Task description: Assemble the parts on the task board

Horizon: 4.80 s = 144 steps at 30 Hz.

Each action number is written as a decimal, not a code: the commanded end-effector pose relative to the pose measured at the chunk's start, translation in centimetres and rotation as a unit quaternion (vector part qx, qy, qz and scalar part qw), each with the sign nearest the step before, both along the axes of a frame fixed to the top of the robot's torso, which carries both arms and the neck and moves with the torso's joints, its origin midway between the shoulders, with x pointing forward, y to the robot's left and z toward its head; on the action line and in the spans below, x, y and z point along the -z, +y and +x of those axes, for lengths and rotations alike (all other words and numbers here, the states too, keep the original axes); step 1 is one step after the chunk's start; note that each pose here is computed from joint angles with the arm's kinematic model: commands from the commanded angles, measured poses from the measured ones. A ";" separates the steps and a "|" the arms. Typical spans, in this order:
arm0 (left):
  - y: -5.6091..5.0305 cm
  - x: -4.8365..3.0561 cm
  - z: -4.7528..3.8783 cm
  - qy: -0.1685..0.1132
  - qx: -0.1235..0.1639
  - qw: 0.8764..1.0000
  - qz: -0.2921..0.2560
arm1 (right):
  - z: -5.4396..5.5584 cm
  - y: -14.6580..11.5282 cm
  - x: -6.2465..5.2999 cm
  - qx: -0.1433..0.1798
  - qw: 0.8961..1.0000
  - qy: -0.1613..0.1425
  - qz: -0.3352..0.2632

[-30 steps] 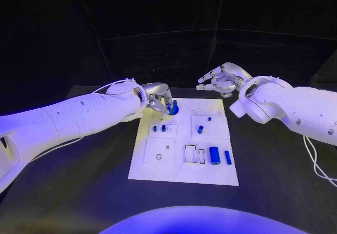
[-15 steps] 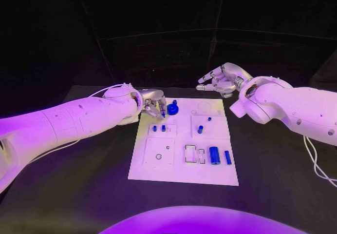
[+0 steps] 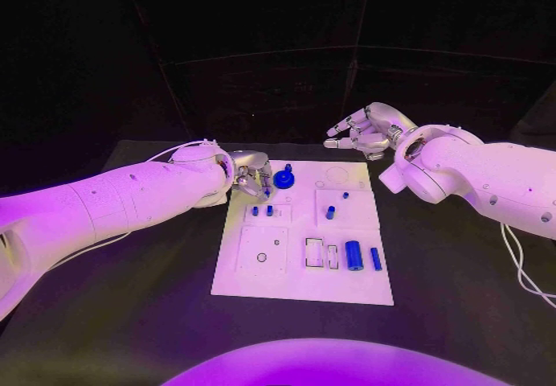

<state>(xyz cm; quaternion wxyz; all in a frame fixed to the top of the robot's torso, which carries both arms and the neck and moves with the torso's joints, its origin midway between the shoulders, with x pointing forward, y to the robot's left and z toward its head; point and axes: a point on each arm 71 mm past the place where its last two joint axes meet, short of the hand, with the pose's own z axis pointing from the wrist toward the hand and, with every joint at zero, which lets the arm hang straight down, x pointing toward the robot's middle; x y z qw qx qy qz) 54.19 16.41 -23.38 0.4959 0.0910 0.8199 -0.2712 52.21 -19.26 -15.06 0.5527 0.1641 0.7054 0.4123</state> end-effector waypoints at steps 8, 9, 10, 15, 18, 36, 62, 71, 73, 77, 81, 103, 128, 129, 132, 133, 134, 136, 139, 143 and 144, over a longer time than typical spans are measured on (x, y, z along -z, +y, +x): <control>0.0 0.14 0.04 0.012 -0.004 1.000 0.008 | 0.0 0.1 -0.2 -0.005 1.000 -0.004 0.000; 0.0 0.15 0.06 0.012 -0.005 1.000 0.008 | 0.0 0.1 -0.2 -0.005 1.000 -0.004 0.000; 0.0 0.17 0.08 0.012 -0.005 1.000 0.008 | 0.0 0.1 -0.2 -0.005 1.000 -0.004 0.000; -0.1 0.24 0.19 0.014 -0.007 1.000 0.011 | 0.0 0.1 -0.2 -0.005 1.000 -0.004 0.000; 0.0 0.27 0.24 0.015 -0.008 1.000 0.012 | 0.0 0.1 -0.2 -0.005 1.000 -0.004 0.000; 0.3 0.14 0.30 0.005 -0.011 1.000 0.006 | 0.1 -0.4 0.0 -0.001 1.000 0.003 -0.010; 8.5 -4.49 0.34 0.072 -0.160 0.847 -0.501 | -1.6 -2.2 4.4 -0.080 0.920 -0.124 -0.362; 9.1 -4.85 -1.03 0.104 -0.175 0.791 -0.576 | -2.5 -1.6 6.2 -0.095 0.907 -0.128 -0.390; 9.1 -4.89 -1.24 0.108 -0.176 0.787 -0.582 | -2.5 -1.4 6.4 -0.098 0.906 -0.128 -0.390; 9.1 -4.93 -1.51 0.112 -0.175 0.782 -0.588 | -2.5 -1.0 6.8 -0.102 0.907 -0.127 -0.389; 9.0 -4.92 -1.65 0.114 -0.177 0.780 -0.589 | -2.5 -0.5 7.2 -0.107 0.907 -0.121 -0.388; 9.2 -4.84 -1.82 0.118 -0.182 0.780 -0.587 | -2.5 0.1 8.5 -0.131 0.903 -0.073 -0.402; 9.7 -4.66 -1.62 0.121 -0.191 0.781 -0.582 | -2.9 -0.3 6.5 -0.064 0.933 -0.147 -0.323; 9.8 -4.65 -1.61 0.121 -0.191 0.781 -0.582 | -3.0 -0.4 6.4 -0.063 0.934 -0.148 -0.320; 9.9 -4.64 -1.59 0.120 -0.193 0.782 -0.581 | -3.2 -0.6 6.1 -0.059 0.936 -0.153 -0.310; 9.9 -4.64 -1.59 0.120 -0.193 0.782 -0.581 | -3.3 -0.7 6.1 -0.058 0.937 -0.153 -0.308; 9.9 -4.63 -1.59 0.120 -0.194 0.782 -0.581 | -3.5 -0.8 6.0 -0.057 0.938 -0.153 -0.305; 10.0 -4.63 -1.59 0.120 -0.194 0.782 -0.580 | -3.8 -0.9 5.7 -0.057 0.940 -0.154 -0.298; 10.0 -4.63 -1.60 0.120 -0.194 0.782 -0.580 | -4.5 -0.7 5.3 -0.060 0.944 -0.156 -0.284; 10.0 -4.64 -1.61 0.120 -0.195 0.782 -0.580 | -5.7 0.5 4.6 -0.075 0.948 -0.163 -0.263; 10.0 -4.64 -1.61 0.120 -0.195 0.782 -0.580 | -6.1 1.0 4.4 -0.082 0.949 -0.165 -0.257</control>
